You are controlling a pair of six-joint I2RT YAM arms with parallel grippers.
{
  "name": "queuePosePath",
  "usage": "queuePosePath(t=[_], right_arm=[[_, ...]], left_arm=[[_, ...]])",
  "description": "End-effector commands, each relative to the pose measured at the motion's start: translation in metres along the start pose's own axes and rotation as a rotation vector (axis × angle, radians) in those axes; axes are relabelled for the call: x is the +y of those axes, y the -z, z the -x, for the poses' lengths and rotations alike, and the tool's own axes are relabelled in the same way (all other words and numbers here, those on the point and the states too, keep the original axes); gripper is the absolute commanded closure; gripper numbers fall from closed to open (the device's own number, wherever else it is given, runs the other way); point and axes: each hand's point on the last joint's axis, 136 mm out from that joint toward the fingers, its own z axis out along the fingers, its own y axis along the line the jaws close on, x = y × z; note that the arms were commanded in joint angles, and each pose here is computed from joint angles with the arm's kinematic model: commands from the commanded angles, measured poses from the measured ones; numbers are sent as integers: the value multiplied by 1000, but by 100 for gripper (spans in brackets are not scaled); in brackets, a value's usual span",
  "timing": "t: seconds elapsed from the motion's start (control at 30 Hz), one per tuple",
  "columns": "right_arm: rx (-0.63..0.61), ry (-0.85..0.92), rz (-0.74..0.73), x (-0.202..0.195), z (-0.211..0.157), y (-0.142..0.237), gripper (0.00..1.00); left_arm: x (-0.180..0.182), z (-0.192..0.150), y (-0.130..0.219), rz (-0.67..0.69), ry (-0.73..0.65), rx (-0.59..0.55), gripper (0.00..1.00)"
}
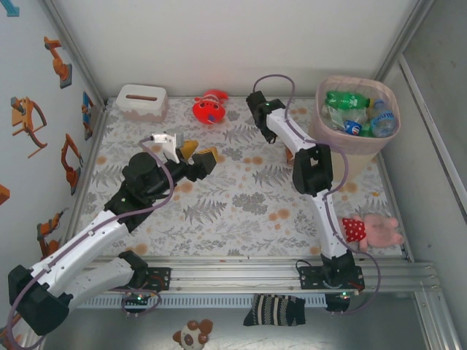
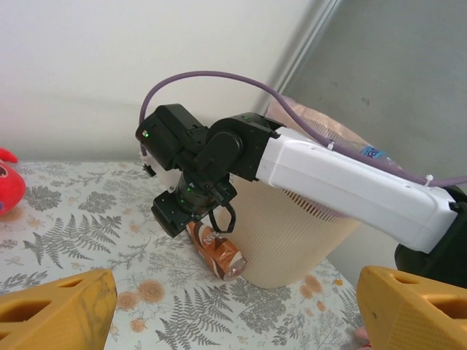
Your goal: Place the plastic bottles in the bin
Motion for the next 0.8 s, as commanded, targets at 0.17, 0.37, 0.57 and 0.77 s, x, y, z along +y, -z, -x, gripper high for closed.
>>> queuePosePath(t=[0.17, 0.37, 0.57, 0.77], right_arm=[[43, -33, 60, -2, -4, -32, 38], [74, -47, 124, 5, -11, -45, 40], [99, -83, 208, 11, -15, -46, 44], [107, -82, 253, 14, -17, -40, 51]], left_arm=[[0, 6, 6, 7, -9, -28, 15], [1, 9, 10, 19, -13, -34, 15], [1, 11, 11, 23, -24, -35, 15], [0, 12, 10, 21, -23, -34, 15]])
